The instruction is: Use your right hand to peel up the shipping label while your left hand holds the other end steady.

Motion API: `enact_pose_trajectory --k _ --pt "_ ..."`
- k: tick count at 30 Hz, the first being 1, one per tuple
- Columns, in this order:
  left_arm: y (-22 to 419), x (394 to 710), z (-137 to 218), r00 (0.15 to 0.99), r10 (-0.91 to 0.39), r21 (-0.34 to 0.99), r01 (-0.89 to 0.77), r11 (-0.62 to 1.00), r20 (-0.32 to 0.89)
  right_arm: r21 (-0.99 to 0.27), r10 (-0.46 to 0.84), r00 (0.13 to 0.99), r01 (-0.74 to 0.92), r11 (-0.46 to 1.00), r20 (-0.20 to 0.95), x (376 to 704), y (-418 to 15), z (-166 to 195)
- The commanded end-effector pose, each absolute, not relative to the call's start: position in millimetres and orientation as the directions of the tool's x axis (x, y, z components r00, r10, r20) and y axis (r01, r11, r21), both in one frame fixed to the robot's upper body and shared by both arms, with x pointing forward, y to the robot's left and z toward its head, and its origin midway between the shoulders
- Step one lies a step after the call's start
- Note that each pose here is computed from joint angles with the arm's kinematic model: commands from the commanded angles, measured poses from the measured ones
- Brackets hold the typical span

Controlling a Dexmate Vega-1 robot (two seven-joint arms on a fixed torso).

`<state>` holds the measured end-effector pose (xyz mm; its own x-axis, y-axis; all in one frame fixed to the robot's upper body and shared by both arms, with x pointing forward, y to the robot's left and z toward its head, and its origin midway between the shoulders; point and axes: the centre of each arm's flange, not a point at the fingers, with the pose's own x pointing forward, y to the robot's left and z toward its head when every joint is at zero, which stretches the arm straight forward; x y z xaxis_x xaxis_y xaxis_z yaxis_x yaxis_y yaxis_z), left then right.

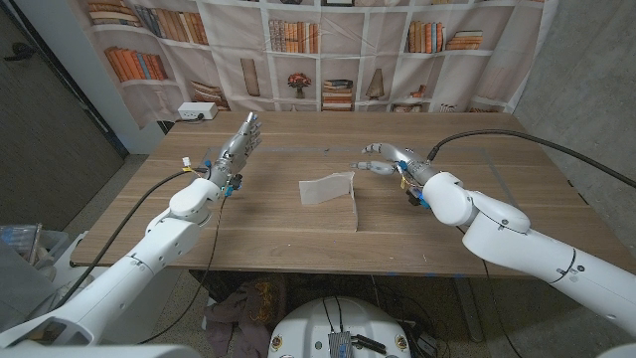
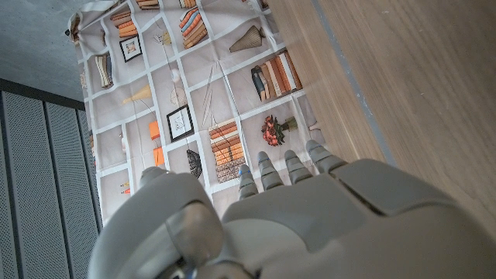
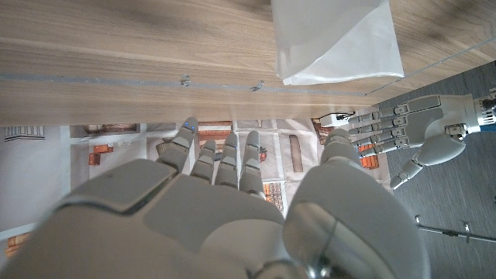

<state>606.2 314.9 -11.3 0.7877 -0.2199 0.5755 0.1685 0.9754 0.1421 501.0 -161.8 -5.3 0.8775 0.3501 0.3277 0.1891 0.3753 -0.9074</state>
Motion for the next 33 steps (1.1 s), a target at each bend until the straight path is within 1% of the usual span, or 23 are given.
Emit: enact_pose_trajectory --k 1,10,22,33 --pt "316.0 605.9 -17.6 0.783 -0.213 0.130 0.169 0.977 0.585 -0.928 0.347 0.887 0.194 0.317 0.304 499.8 -145.3 -14.1" --pt "315.1 603.6 -21.6 0.784 -0.209 0.125 0.168 0.978 0.585 -0.931 0.355 0.886 0.188 0.314 0.299 503.1 -141.1 -19.2" --pt "313.4 601.8 -23.4 0.784 -0.208 0.123 0.168 0.978 0.585 -0.938 0.333 0.891 0.227 0.263 0.309 502.9 -132.8 -19.0" --pt "312.2 602.5 -26.3 0.789 -0.203 0.111 0.170 0.979 0.580 -0.948 0.347 0.891 0.222 0.230 0.292 505.4 -128.1 -20.6"
